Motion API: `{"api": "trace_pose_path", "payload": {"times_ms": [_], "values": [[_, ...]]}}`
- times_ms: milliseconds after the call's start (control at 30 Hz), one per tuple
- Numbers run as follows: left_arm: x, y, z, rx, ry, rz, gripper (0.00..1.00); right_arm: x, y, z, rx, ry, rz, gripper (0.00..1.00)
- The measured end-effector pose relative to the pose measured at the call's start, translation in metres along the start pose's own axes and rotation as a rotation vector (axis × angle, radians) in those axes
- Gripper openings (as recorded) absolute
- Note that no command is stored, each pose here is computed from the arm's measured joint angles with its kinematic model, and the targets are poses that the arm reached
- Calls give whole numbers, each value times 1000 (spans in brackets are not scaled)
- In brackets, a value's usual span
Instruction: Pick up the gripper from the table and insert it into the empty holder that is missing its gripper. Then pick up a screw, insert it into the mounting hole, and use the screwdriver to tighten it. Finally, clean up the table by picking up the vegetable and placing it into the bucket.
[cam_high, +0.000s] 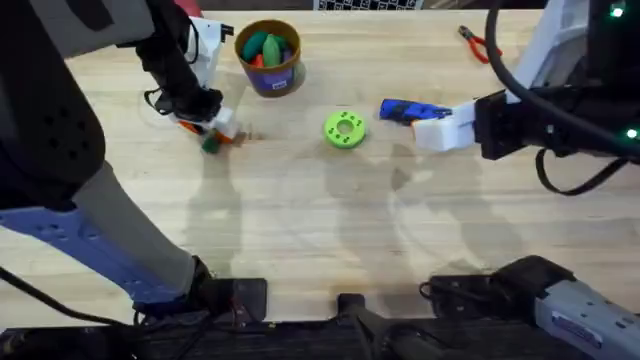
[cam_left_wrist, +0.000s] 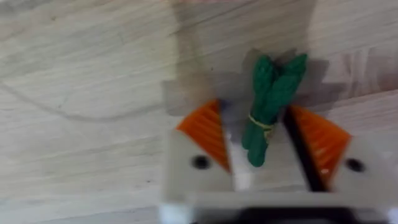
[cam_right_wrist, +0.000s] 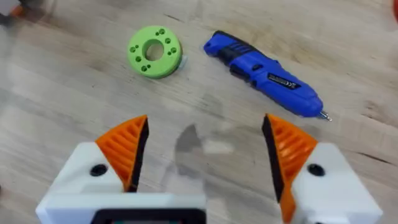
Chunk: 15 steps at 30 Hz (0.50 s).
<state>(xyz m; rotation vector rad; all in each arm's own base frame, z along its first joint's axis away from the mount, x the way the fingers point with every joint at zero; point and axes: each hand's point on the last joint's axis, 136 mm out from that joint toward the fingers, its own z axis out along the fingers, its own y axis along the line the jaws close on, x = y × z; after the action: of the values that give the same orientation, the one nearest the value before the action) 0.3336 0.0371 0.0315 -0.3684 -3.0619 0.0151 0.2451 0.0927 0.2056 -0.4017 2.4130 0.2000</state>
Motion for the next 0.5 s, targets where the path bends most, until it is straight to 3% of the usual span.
{"api": "trace_pose_path", "payload": {"times_ms": [100, 133, 500], "values": [[-1, -1, -1, 4, -2, 3, 123, 0, 0, 0, 0, 0, 0, 994], [-2, 0, -2, 1, -8, 6, 38, 0, 0, 0, 0, 0, 0, 994], [-3, 0, -2, 3, -12, 6, 18, 0, 0, 0, 0, 0, 0, 994]]}}
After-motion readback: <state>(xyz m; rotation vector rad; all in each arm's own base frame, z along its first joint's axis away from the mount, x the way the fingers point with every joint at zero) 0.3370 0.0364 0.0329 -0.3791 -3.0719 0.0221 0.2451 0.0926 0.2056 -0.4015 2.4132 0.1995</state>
